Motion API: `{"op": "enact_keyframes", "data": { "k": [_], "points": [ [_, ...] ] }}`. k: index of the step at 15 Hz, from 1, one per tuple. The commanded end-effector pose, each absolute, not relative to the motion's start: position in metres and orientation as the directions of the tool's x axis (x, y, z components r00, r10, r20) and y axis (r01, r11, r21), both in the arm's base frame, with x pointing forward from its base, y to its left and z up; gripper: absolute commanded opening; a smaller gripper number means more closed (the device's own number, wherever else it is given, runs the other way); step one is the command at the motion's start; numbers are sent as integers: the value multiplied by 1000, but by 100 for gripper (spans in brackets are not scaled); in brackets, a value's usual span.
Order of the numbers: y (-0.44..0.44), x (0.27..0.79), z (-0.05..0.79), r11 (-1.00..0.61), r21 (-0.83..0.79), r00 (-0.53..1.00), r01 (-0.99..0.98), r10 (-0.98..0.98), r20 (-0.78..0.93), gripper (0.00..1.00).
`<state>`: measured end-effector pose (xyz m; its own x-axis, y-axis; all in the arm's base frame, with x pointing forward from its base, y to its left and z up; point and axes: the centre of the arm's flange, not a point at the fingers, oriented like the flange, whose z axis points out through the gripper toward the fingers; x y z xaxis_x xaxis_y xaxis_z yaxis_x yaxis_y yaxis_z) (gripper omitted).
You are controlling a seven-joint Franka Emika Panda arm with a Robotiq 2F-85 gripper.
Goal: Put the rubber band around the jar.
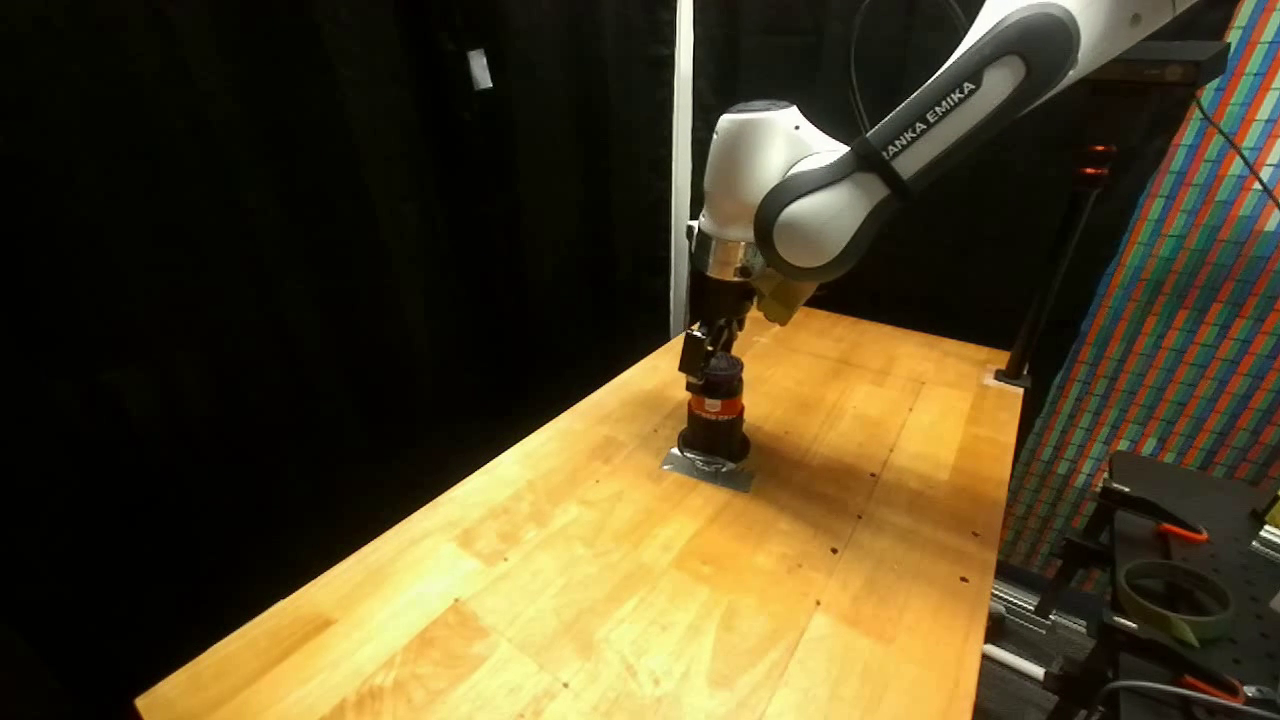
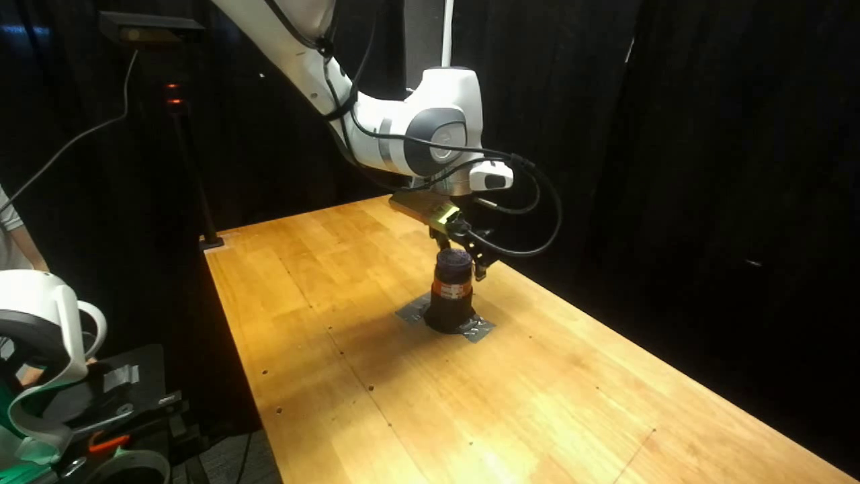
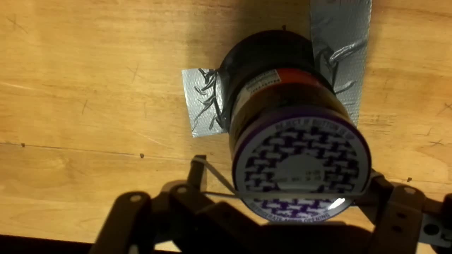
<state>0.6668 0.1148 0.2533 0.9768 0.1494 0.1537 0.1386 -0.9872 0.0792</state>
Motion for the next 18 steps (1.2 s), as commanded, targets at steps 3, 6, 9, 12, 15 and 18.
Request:
{"op": "enact_keyframes", "data": {
  "k": [3, 6, 9, 12, 15, 18],
  "points": [
    [107, 640, 268, -991, 37, 992, 128, 129, 7, 100],
    [101, 628, 272, -993, -4, 992, 116, 116, -59, 100],
    [97, 619, 269, -994, -35, 989, 105, 108, -97, 100],
    [95, 610, 259, -995, -38, 992, 93, 96, -84, 75],
    [94, 599, 257, -995, -36, 995, 97, 98, -32, 56],
    [92, 581, 264, -994, -24, 991, 109, 107, 82, 34]
  ]
}}
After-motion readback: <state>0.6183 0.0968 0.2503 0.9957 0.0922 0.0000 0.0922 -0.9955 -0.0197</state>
